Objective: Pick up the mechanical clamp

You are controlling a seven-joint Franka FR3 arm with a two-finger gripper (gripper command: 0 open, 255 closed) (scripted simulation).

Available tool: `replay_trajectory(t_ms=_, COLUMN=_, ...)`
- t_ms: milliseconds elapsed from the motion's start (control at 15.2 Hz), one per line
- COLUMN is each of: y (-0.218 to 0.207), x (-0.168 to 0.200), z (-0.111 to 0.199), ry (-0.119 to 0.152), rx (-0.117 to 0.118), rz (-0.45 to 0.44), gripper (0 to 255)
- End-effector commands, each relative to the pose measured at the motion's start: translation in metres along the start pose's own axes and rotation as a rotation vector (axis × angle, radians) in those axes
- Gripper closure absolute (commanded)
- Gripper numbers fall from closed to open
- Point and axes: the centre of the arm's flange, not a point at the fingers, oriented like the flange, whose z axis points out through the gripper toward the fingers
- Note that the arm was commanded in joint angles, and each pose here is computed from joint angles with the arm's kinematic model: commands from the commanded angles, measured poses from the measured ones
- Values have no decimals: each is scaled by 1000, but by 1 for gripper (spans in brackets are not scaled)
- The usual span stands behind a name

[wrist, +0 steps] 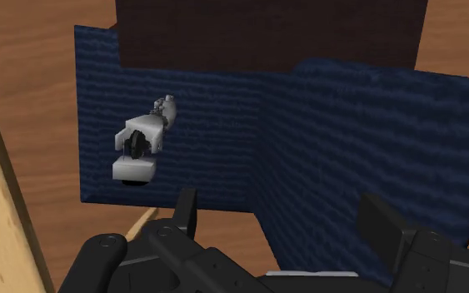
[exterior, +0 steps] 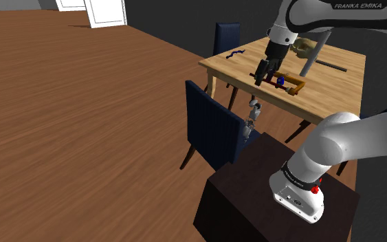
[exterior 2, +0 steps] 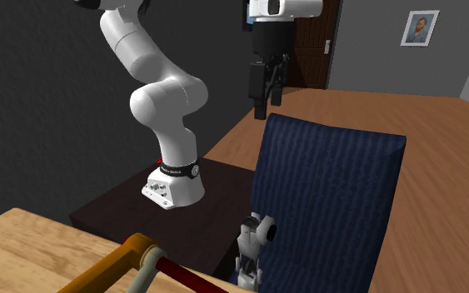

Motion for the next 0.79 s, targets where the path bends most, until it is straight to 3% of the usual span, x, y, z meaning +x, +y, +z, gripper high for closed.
replay_trajectory(t_ms=0, y=16, x=8, z=20, ry=2, rx=-4, rz=10, gripper=0)
replay_trajectory(t_ms=726, y=107, x=47, z=124, ry=5, rx=-23, rz=65, gripper=0)
